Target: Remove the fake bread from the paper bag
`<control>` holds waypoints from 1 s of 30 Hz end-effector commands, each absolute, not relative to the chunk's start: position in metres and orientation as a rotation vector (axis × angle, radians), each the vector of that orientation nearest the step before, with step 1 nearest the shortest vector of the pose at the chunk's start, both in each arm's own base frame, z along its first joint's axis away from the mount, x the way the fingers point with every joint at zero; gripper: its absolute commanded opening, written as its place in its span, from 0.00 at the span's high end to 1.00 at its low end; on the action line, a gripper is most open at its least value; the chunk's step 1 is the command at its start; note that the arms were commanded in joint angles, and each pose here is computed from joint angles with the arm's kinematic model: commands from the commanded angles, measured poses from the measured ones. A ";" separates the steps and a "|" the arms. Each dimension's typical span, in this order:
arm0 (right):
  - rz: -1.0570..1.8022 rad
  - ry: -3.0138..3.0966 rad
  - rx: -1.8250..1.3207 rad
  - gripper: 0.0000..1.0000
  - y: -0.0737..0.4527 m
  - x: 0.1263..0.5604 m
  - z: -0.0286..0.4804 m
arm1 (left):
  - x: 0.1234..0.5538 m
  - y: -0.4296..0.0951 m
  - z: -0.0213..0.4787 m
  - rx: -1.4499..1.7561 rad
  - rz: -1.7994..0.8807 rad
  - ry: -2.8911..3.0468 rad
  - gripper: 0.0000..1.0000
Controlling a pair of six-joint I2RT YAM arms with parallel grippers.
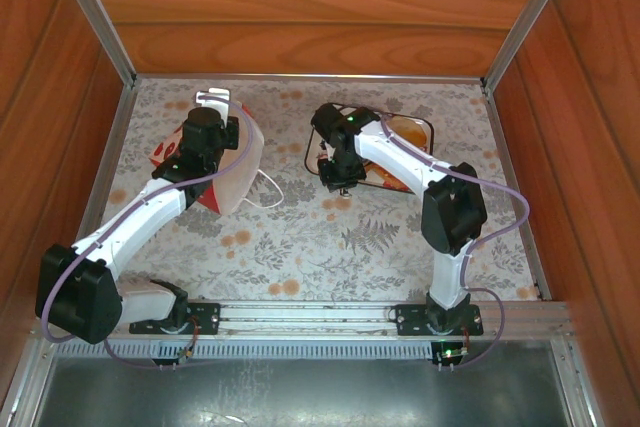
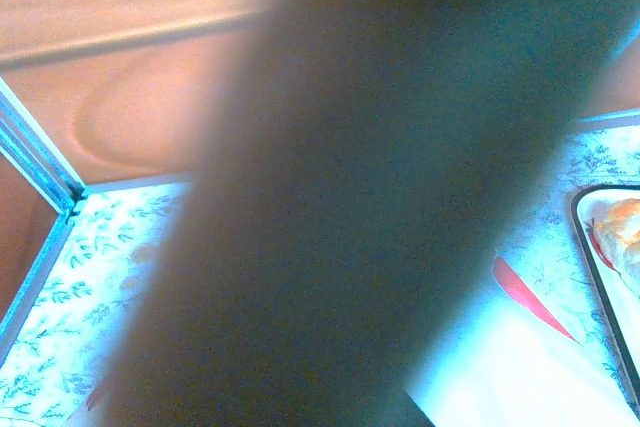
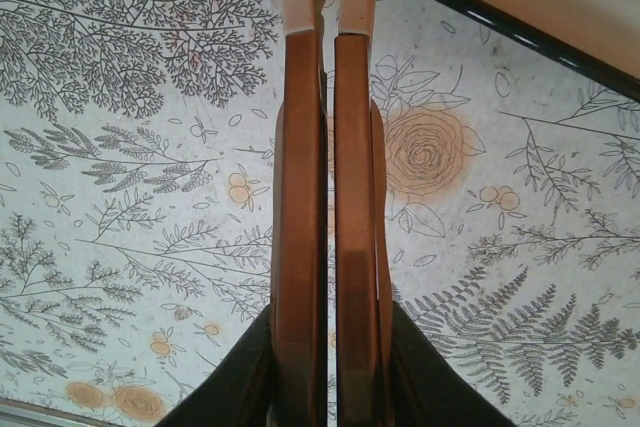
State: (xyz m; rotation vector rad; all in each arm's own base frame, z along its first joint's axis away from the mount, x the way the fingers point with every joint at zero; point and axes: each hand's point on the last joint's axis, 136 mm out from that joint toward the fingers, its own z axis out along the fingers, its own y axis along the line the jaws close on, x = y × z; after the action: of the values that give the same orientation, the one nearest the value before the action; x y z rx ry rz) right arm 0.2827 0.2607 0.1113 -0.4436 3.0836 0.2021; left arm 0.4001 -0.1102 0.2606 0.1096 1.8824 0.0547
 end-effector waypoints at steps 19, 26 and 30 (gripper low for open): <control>0.295 3.128 -0.522 0.88 0.270 0.270 0.098 | 0.401 -0.108 0.269 0.079 0.020 1.856 1.00; 0.260 3.152 -0.518 0.88 0.260 0.260 0.096 | 0.401 -0.108 0.269 0.077 0.018 1.857 1.00; 0.250 3.167 -0.518 0.88 0.256 0.255 0.094 | 0.401 -0.107 0.271 0.074 0.022 1.852 1.00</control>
State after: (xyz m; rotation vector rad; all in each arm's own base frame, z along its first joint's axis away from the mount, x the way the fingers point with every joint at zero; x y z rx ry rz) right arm 0.2813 0.2662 0.0962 -0.4867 3.0717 0.2574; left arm 0.4000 -0.1117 0.2603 0.1077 1.8839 0.0401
